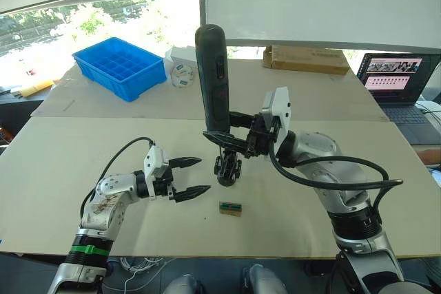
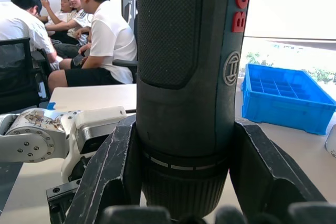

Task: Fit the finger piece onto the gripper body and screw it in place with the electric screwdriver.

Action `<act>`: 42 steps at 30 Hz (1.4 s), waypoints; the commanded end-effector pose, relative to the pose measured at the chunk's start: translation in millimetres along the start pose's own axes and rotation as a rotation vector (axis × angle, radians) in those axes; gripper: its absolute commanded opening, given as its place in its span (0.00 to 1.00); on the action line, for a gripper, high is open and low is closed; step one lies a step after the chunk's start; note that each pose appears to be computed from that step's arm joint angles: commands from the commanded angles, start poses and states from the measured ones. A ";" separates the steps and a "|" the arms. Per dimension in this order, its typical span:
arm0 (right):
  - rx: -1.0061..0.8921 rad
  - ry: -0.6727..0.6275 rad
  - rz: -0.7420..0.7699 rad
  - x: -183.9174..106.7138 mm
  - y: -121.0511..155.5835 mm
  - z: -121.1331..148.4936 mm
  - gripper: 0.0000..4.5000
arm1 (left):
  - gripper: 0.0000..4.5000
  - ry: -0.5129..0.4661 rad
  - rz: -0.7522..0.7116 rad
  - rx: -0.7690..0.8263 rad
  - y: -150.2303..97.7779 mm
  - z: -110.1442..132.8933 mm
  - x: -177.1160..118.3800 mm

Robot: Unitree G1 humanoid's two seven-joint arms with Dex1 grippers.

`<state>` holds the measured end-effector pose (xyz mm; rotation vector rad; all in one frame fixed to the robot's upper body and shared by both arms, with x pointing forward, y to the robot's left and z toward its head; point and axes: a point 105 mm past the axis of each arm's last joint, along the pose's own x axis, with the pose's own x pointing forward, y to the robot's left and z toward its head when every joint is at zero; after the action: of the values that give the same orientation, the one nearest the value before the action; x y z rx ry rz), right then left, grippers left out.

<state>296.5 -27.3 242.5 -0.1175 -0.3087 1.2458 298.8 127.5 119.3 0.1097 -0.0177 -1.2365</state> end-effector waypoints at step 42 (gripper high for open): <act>-0.038 -0.049 0.025 -5.1 5.5 20.5 0.42 | 1.00 -0.016 -0.025 0.022 -5.4 5.8 7.6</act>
<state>291.2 -29.3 243.2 -0.1018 -0.2976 1.2650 297.5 121.9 117.1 0.0987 -0.0060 -1.2527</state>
